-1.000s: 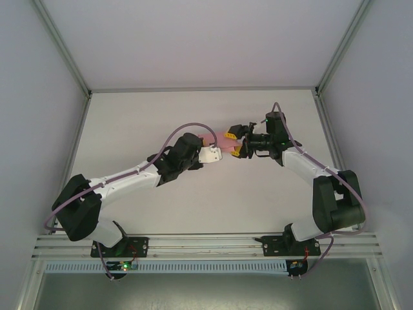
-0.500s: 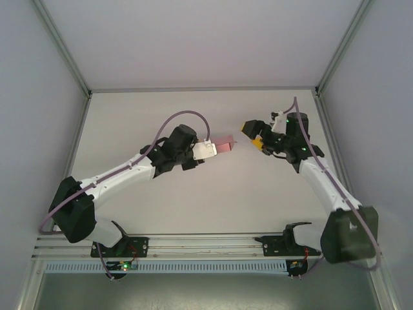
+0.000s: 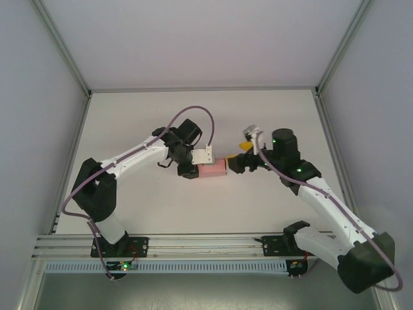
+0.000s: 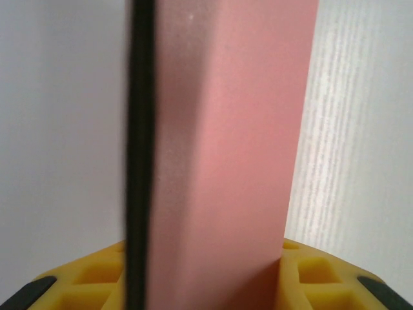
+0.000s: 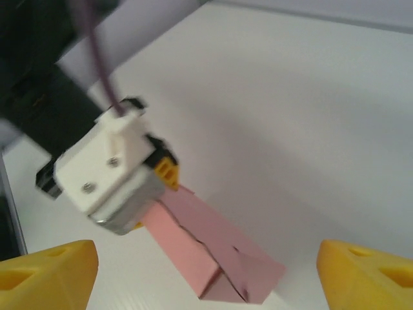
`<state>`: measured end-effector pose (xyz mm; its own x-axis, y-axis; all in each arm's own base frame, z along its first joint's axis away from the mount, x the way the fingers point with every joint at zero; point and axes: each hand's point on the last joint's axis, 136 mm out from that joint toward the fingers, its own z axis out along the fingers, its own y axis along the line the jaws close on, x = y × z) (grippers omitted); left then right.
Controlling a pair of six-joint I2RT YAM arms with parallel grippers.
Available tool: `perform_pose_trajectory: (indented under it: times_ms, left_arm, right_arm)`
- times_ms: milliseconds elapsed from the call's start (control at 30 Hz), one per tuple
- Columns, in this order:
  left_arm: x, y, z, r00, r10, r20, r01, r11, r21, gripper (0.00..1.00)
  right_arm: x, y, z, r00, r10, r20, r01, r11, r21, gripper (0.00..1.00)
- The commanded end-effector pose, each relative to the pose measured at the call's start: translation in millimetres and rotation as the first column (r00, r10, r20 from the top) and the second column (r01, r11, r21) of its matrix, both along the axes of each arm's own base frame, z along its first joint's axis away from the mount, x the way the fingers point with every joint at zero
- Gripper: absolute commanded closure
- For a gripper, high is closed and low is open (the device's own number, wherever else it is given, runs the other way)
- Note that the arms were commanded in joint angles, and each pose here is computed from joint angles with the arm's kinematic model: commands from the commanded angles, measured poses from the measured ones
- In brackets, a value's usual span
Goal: Assemble paper box
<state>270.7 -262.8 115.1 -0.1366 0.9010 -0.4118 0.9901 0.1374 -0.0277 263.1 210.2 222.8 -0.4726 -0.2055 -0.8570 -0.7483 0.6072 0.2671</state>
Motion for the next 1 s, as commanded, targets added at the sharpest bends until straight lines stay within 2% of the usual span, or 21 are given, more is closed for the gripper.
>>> perform_pose_trajectory:
  times_ms: [0,67,133,300,367,533,667,833,967]
  left_arm:
    - [-6,5,-1,0.996,-0.028,-0.09,0.028,1.0,0.0,0.77]
    - [-2,8,-6,0.994,-0.01,-0.112,0.013,0.999,0.029,0.78]
    - [-1,10,-10,0.99,-0.005,-0.14,0.013,0.999,0.052,0.78]
    - [5,11,-20,0.985,0.01,-0.171,0.003,0.997,0.077,0.78]
    - [6,10,-20,0.983,0.018,-0.181,-0.004,0.997,0.078,0.78]
    - [7,11,-24,0.982,0.019,-0.189,-0.002,0.996,0.092,0.77]
    - [11,11,-29,0.978,0.052,-0.204,-0.027,0.992,0.123,0.77]
    - [16,8,-31,0.977,0.073,-0.203,-0.048,0.991,0.125,0.77]
    - [22,1,-25,0.977,0.088,-0.193,-0.07,0.993,0.095,0.77]
  right_arm:
    - [6,1,-29,0.999,0.036,0.018,-0.032,0.978,-0.208,0.19]
    - [15,2,-42,0.999,0.025,-0.021,-0.029,0.965,-0.26,0.27]
    - [20,6,-51,0.997,0.035,-0.065,-0.053,0.954,-0.296,0.39]
    - [13,16,-72,0.983,0.126,-0.135,-0.165,0.925,-0.342,0.43]
    - [10,17,-80,0.979,0.149,-0.139,-0.19,0.914,-0.358,0.51]
    - [23,14,-86,0.987,0.081,-0.139,-0.131,0.904,-0.407,0.74]
    - [23,21,-80,0.987,0.07,-0.144,-0.123,0.908,-0.4,0.86]
    - [27,23,-79,0.983,-0.032,-0.183,-0.044,0.917,-0.397,0.99]
    - [29,40,-81,0.961,-0.106,-0.256,0.013,0.941,-0.34,1.0]
